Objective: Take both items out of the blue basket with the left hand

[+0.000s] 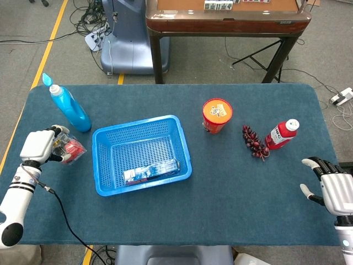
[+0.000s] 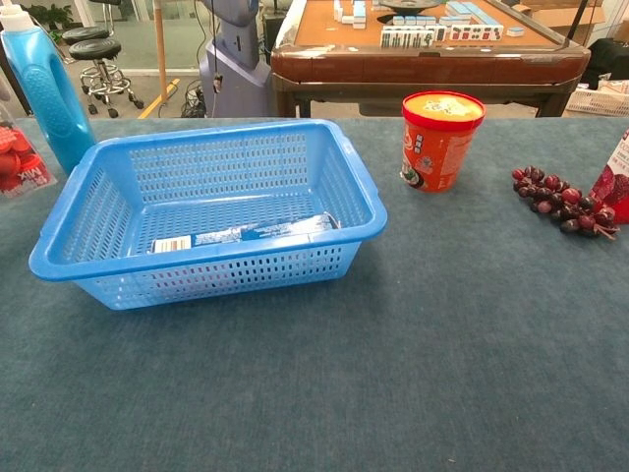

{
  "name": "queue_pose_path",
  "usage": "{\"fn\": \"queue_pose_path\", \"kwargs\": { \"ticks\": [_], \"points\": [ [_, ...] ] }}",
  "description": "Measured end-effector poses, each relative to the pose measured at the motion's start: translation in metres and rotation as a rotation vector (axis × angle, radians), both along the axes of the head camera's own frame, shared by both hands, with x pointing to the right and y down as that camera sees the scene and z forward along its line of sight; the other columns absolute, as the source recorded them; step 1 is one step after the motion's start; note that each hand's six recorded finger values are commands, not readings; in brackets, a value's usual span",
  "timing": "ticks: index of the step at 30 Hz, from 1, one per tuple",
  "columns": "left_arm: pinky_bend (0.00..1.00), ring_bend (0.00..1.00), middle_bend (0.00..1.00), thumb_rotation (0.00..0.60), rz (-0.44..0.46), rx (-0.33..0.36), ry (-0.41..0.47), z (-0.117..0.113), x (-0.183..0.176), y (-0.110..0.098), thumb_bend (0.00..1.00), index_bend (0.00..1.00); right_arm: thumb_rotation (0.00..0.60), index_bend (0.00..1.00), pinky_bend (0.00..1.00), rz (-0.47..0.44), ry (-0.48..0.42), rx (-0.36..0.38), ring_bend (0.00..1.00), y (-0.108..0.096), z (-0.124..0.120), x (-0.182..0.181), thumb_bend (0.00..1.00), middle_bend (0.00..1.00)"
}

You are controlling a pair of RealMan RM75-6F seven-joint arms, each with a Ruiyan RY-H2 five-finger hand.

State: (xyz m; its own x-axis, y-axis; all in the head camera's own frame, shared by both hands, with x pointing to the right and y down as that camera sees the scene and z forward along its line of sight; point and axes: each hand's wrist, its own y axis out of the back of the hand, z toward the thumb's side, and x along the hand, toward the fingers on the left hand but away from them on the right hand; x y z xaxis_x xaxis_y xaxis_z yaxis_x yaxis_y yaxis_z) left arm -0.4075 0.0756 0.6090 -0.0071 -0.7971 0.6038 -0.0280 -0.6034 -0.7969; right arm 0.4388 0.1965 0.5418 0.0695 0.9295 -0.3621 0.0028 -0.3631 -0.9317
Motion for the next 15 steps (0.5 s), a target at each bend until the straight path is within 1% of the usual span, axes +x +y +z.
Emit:
{"fn": "queue_pose_path", "kwargs": {
  "ticks": [3, 4, 6, 8, 9, 10, 11, 12, 14, 15],
  "points": [
    [0.53, 0.41, 0.44, 0.600, 0.018, -0.024, -0.030, 0.012, -0.001, 0.004, 0.22, 0.37, 0.600, 0.26, 0.38, 0.006, 0.005, 0.000, 0.27, 0.000, -0.001, 0.001, 0.21, 0.26],
    [0.51, 0.40, 0.42, 0.600, 0.018, -0.035, -0.036, 0.017, -0.001, 0.006, 0.22, 0.34, 0.600, 0.26, 0.38, 0.008, 0.006, 0.000, 0.27, 0.001, -0.001, 0.002, 0.21, 0.26],
    [0.46, 0.32, 0.34, 0.600, 0.017, -0.055, -0.037, 0.022, -0.001, 0.009, 0.22, 0.24, 0.600, 0.26, 0.38, 0.011, 0.008, -0.001, 0.27, 0.002, -0.001, 0.002, 0.21, 0.26],
    [0.38, 0.17, 0.19, 0.600, 0.017, -0.087, -0.041, 0.026, -0.001, 0.013, 0.22, 0.06, 0.600, 0.26, 0.38, 0.013, 0.009, -0.002, 0.27, 0.002, -0.002, 0.003, 0.21, 0.26],
    [0.35, 0.12, 0.14, 0.600, 0.018, -0.102, -0.043, 0.027, -0.002, 0.015, 0.22, 0.03, 0.600, 0.26, 0.38, 0.013, 0.010, -0.001, 0.27, 0.002, -0.002, 0.003, 0.21, 0.26],
    [0.31, 0.07, 0.09, 0.600, 0.017, -0.122, -0.047, 0.028, -0.002, 0.017, 0.22, 0.00, 0.600, 0.26, 0.38, 0.013, 0.010, -0.001, 0.27, 0.001, -0.002, 0.003, 0.21, 0.26],
    [0.25, 0.03, 0.04, 0.600, 0.015, -0.133, -0.049, 0.028, -0.002, 0.018, 0.22, 0.00, 0.600, 0.26, 0.38, 0.012, 0.010, 0.000, 0.27, 0.001, -0.002, 0.003, 0.21, 0.26],
    [0.21, 0.01, 0.02, 0.600, 0.013, -0.142, -0.049, 0.028, -0.002, 0.020, 0.22, 0.00, 0.600, 0.26, 0.38, 0.011, 0.010, 0.000, 0.27, 0.001, -0.002, 0.003, 0.21, 0.26],
    [0.07, 0.00, 0.00, 0.600, 0.008, -0.153, -0.047, 0.024, 0.000, 0.021, 0.22, 0.00, 0.600, 0.26, 0.38, 0.011, 0.010, 0.001, 0.27, 0.001, -0.002, 0.003, 0.21, 0.26],
    [0.04, 0.00, 0.00, 0.600, 0.005, -0.154, -0.046, 0.022, 0.001, 0.022, 0.22, 0.00, 0.600, 0.26, 0.38, 0.011, 0.010, 0.001, 0.27, 0.001, -0.002, 0.003, 0.21, 0.26]
  ]
}}
